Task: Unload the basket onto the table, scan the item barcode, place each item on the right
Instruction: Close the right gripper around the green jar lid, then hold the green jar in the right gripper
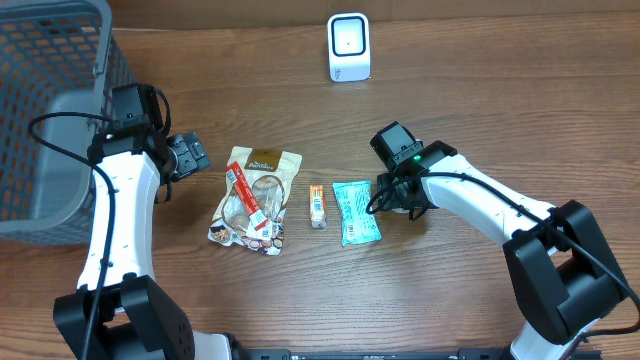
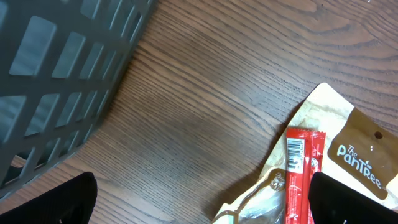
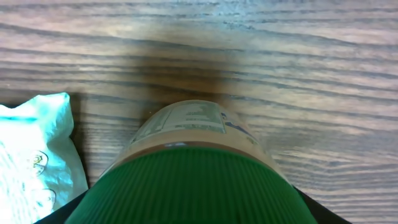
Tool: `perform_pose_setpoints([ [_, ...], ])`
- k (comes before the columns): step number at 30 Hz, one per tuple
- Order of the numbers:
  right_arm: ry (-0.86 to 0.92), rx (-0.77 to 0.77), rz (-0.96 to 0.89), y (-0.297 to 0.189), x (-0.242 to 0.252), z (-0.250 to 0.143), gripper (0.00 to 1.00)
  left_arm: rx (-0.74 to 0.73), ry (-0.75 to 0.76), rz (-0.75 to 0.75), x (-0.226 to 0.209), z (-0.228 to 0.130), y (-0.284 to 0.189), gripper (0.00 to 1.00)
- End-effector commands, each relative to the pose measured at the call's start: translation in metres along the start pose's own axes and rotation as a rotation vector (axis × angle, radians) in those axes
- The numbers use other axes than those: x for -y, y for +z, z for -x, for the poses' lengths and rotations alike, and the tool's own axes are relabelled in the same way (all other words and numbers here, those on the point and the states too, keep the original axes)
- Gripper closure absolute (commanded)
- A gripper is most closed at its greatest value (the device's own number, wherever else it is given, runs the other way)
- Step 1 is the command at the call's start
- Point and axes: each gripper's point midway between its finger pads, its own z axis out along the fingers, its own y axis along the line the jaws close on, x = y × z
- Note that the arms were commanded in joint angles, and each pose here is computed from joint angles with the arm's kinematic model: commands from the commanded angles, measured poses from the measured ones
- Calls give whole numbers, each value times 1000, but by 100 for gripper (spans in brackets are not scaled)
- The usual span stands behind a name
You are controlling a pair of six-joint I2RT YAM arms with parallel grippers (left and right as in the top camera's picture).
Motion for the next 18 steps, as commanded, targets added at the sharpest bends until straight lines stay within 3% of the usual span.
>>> perform_pose_setpoints([
  [1,3,14,-12,2,3,3,20,16,11,9,-1,3,-4,0],
  [18,5,40,-19,2,4,9,20,16,11,9,-1,3,-4,0],
])
